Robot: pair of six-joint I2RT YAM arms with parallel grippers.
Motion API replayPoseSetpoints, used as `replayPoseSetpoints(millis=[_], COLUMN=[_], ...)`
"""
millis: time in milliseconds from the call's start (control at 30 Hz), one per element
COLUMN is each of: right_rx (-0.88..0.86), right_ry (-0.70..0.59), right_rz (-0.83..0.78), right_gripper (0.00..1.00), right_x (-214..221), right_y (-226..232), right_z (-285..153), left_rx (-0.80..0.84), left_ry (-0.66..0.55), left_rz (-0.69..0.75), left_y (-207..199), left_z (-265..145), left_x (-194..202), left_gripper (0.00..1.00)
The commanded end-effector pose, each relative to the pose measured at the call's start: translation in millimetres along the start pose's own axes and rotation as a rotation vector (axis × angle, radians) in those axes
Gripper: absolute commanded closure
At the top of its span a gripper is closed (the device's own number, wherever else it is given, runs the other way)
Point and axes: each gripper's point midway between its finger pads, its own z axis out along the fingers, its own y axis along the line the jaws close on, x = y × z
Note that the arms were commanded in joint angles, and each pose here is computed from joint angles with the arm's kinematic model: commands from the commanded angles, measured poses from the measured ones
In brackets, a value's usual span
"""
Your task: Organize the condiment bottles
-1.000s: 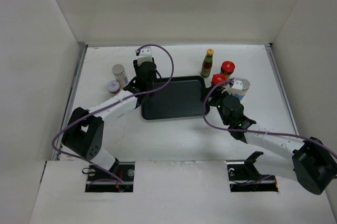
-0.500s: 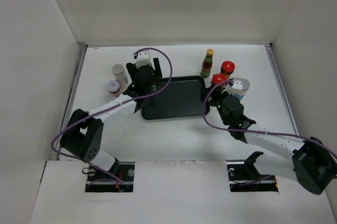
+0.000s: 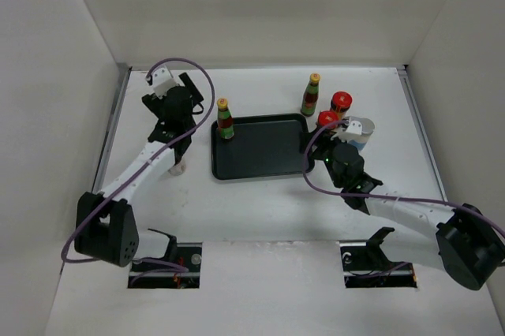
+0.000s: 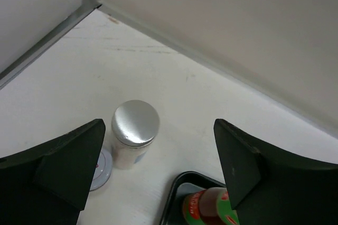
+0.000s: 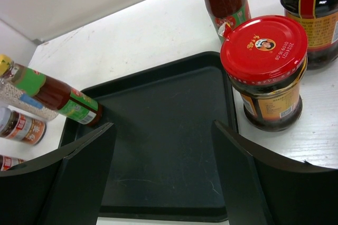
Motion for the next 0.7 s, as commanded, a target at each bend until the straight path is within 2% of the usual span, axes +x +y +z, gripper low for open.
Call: replayPoseSetpoints(millis=[0,167,467,667], right_rx=[-0.051,-0.056,-0.057,-0.065], right_ry=[-0.059,-0.06,-0.041,-0.051], right_rz=[0.039,0.034,0.023,0.03], right_gripper=[0.2,0.2,0.19,0.19], right_x=[-22,-23,-18,-22], right_y=[20,21,23,24], right_z=[5,4,8,4], left_rx=[-0.035,-0.089,-0.115,-0.134], left_ry=[0.145,0.169,0.167,0.193], left_rz=[0.041,0.078,0.129,0.131], left_y=[8,22,20,27], left_z=[18,38,72,82], left_x=[35,51,64,79], left_gripper=[0.15,0.15,0.17,0.4])
